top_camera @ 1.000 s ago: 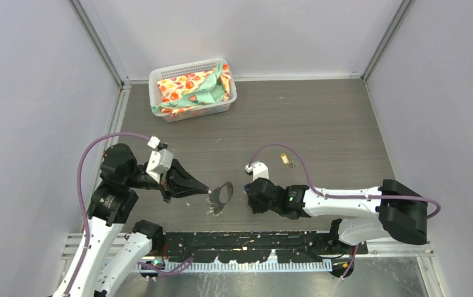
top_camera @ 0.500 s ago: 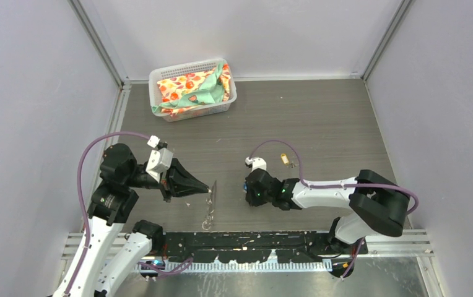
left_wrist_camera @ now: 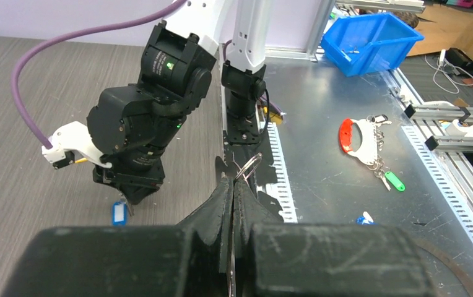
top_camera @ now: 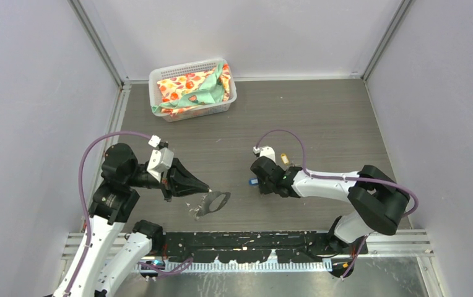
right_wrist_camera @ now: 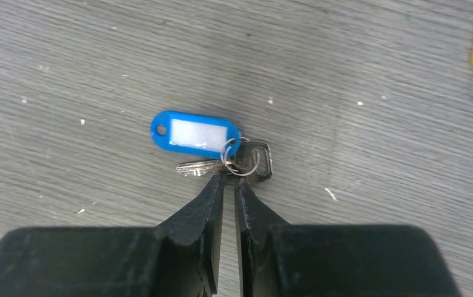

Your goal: Put the keys on the keyring

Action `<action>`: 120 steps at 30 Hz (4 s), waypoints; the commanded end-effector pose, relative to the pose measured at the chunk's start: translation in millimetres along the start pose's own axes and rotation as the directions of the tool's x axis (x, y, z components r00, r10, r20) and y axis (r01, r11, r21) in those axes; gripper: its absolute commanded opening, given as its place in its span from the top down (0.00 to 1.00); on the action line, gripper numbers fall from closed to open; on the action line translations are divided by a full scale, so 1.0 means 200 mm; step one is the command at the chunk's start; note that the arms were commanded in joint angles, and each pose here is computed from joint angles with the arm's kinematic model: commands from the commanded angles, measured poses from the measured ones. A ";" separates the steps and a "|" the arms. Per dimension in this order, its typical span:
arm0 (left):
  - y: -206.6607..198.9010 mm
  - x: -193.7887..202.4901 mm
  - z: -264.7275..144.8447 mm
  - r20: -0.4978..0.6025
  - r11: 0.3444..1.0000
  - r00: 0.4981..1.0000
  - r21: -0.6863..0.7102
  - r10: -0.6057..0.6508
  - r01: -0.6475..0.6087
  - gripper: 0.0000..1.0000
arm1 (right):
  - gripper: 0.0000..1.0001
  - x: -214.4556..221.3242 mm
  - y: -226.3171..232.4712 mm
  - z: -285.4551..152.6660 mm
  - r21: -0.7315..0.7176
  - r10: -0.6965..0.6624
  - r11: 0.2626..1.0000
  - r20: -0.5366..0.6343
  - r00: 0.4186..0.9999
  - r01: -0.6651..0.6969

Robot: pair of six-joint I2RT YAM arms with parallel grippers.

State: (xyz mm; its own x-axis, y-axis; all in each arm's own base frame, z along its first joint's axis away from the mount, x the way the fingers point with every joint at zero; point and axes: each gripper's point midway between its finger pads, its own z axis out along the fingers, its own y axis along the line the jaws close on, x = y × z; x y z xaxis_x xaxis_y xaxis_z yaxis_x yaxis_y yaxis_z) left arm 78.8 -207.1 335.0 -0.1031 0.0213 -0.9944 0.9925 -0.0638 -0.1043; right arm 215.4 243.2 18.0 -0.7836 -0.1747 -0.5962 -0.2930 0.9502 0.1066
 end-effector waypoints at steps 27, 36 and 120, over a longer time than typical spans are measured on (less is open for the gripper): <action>0.01 -0.01 0.01 0.012 1.000 1.000 0.011 0.024 -0.024 1.00 | 0.44 -0.11 0.05 -0.14 -0.099 -0.339 0.927 0.185 0.922 0.361; 0.00 -0.01 0.01 0.014 0.999 0.999 0.015 0.029 -0.029 1.00 | 0.48 -0.16 0.07 -0.07 -0.057 -0.422 0.899 0.160 0.892 0.435; -0.01 0.02 0.00 0.015 1.000 1.000 0.017 0.003 -0.004 1.00 | 0.99 -0.16 0.46 -0.28 -0.604 -0.113 0.754 0.268 0.957 0.258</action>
State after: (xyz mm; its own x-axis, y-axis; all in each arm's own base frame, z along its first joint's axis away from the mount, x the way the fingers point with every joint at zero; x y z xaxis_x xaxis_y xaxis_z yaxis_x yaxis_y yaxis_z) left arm 79.3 -207.7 324.9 -0.1340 0.0221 -0.9907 0.9888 -0.0636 -0.1351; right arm 187.8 306.6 105.7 -0.5098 -0.2327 -0.8282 -0.7689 0.5550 0.3174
